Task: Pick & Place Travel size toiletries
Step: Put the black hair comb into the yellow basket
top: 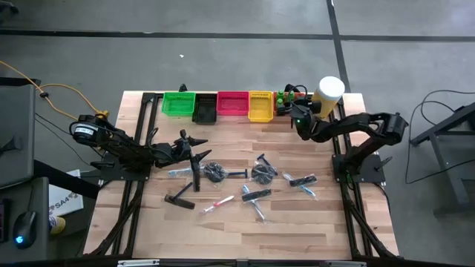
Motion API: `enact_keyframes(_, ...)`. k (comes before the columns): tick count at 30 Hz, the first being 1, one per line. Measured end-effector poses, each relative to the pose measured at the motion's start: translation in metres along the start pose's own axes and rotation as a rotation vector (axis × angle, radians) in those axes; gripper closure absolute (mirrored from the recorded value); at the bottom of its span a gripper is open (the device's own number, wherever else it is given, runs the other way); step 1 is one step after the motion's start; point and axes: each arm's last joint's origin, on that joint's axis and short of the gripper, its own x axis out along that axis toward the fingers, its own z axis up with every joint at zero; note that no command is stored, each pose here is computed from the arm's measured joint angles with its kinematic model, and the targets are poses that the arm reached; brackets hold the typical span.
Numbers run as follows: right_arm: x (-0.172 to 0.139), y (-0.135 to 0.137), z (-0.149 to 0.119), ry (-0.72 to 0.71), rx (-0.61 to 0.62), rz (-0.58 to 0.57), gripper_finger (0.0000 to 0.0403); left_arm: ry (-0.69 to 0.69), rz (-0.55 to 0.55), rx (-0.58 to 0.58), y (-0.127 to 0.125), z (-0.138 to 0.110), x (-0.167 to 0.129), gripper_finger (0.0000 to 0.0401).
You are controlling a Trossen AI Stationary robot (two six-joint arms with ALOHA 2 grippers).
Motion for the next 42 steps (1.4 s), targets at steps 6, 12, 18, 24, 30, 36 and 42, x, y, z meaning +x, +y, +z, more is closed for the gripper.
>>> enact_keyframes(6,-0.022,0.009,0.011,-0.003,-0.021,0.131,0.0214,0.0,0.0,0.0,0.0,0.0,0.0,0.0189)
enact_keyframes(12,-0.047,0.014,0.011,0.058,-0.059,0.25,0.0296,0.001,0.0,-0.001,0.0,0.0,0.0,0.0189)
enact_keyframes(18,-0.07,0.025,0.003,0.133,-0.157,0.479,0.0375,0.002,0.001,-0.025,0.0,0.0,0.0,0.0189)
enact_keyframes(24,-0.087,0.032,0.0,0.147,-0.164,0.591,0.0393,0.015,0.008,-0.07,0.0,-0.002,0.0,0.0189)
enact_keyframes(30,-0.092,0.033,-0.006,0.228,-0.14,0.653,0.0355,0.02,0.013,-0.142,0.0,0.001,0.0,0.0189)
enact_keyframes(36,-0.096,0.027,-0.022,0.396,-0.188,0.664,0.0299,0.148,0.073,-0.212,-0.001,0.007,0.004,0.0189)
enact_keyframes(42,-0.107,0.028,-0.026,0.42,-0.227,0.701,0.0265,0.46,0.17,-0.124,-0.009,0.042,0.019,0.0189)
